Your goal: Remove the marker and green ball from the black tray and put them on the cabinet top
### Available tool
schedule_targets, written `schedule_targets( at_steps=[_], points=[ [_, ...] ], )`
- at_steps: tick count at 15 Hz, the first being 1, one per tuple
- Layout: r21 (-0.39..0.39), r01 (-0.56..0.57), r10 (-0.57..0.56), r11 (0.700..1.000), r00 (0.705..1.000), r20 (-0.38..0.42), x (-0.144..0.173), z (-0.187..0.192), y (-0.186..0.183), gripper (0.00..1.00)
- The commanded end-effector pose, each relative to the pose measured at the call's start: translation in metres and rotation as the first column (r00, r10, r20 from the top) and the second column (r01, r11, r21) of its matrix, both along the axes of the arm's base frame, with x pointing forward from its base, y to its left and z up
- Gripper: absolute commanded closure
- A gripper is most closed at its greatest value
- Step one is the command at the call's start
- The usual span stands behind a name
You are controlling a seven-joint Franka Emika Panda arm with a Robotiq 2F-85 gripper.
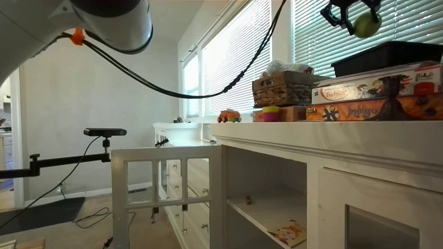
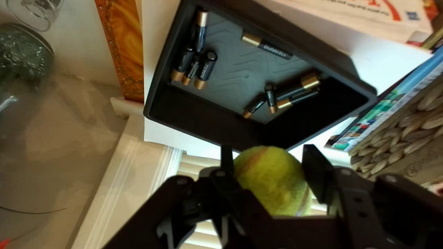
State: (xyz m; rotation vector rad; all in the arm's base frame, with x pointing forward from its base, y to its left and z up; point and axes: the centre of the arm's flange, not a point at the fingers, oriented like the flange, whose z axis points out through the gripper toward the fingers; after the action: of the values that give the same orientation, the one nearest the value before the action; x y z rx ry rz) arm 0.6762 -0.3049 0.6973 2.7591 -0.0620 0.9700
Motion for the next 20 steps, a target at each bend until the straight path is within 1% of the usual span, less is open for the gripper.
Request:
schedule_targets(
  at_steps=[1, 4, 6, 8, 11, 13, 16, 20],
  points=[
    [0.035, -0.117, 0.121, 0.992, 0.987, -0.11, -0.052, 0.02, 0.017, 0.73],
    [0.081, -0.215, 0.228, 0.973, 0.946, -0.232, -0.075, 0.027, 0.03, 0.73],
    [0.113, -0.273, 0.295, 0.955, 0.904, -0.308, -0.084, 0.026, 0.039, 0.73],
    [0.145, -0.317, 0.349, 0.937, 0.851, -0.392, -0.089, 0.018, 0.047, 0.73],
    [0.178, -0.337, 0.381, 0.924, 0.788, -0.483, -0.085, -0.002, 0.057, 0.73],
    [0.2, -0.33, 0.385, 0.923, 0.761, -0.522, -0.078, -0.016, 0.06, 0.73],
    [0.21, -0.311, 0.374, 0.927, 0.744, -0.553, -0.064, -0.037, 0.064, 0.73],
    [0.217, -0.289, 0.362, 0.932, 0.746, -0.559, -0.042, -0.071, 0.062, 0.73]
  ],
)
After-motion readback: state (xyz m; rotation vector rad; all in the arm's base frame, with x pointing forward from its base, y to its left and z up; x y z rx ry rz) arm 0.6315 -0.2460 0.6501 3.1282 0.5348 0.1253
